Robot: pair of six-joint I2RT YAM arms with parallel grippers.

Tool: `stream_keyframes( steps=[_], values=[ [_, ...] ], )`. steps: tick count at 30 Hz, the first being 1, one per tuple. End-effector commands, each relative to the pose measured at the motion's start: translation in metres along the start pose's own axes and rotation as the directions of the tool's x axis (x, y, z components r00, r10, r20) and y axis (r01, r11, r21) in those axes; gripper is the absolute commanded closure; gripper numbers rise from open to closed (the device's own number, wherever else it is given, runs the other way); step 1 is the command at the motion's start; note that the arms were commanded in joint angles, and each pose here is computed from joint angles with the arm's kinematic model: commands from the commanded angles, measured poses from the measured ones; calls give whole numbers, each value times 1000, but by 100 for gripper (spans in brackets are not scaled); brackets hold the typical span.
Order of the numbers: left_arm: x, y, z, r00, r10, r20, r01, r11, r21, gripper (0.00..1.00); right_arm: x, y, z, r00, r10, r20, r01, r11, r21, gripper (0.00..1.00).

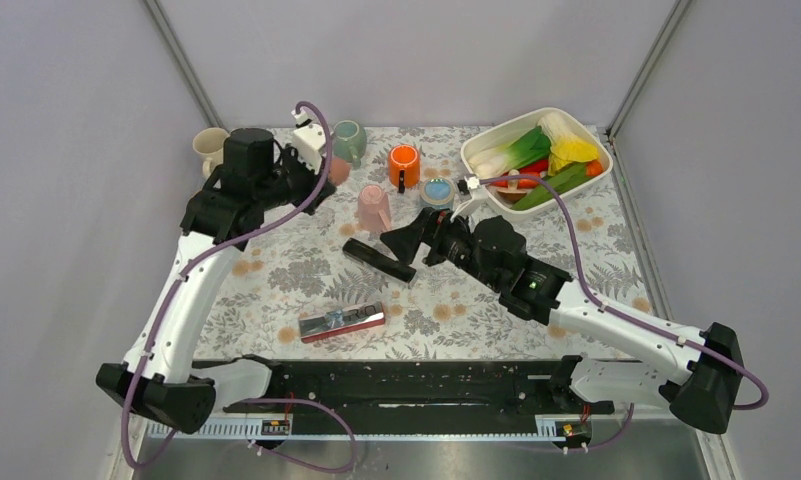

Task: Turn the mug right side up

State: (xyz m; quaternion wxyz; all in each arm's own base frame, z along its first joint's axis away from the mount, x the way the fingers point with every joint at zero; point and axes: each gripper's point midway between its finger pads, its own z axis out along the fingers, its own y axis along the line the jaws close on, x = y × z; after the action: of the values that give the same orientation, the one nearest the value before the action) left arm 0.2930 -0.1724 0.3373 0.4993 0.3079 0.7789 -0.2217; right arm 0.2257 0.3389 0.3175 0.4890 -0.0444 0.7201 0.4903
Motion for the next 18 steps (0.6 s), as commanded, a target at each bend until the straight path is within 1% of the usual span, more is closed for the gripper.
stream_keyframes(
  steps=[1,4,8,9,10,12,15,18],
  values=[
    [24,98,-9,943,236,-235,-293,924,-246,100,-9,-12,-6,996,-87,-6,88,992,94,0],
    [53,138,-2,907,202,-370,-298,928,-224,100,-6,-22,-13,993,-115,-8,115,986,120,1],
    [81,206,4,871,119,-477,-284,914,-291,100,1,-34,-22,987,-158,-32,161,976,148,0],
    [97,226,11,854,79,-515,-263,919,-295,100,3,-37,-24,983,-174,-51,180,972,155,1],
    [103,243,10,843,55,-535,-254,918,-305,100,5,-39,-26,980,-186,-65,194,968,162,1],
    [125,265,17,818,26,-575,-229,931,-283,100,7,-42,-30,975,-204,-86,216,961,170,1],
    [157,293,26,783,-14,-622,-197,943,-270,100,4,-43,-36,973,-218,-81,229,959,169,1],
    [183,320,29,759,-62,-649,-174,940,-294,100,1,-45,-40,971,-231,-67,239,955,178,1]
  ],
)
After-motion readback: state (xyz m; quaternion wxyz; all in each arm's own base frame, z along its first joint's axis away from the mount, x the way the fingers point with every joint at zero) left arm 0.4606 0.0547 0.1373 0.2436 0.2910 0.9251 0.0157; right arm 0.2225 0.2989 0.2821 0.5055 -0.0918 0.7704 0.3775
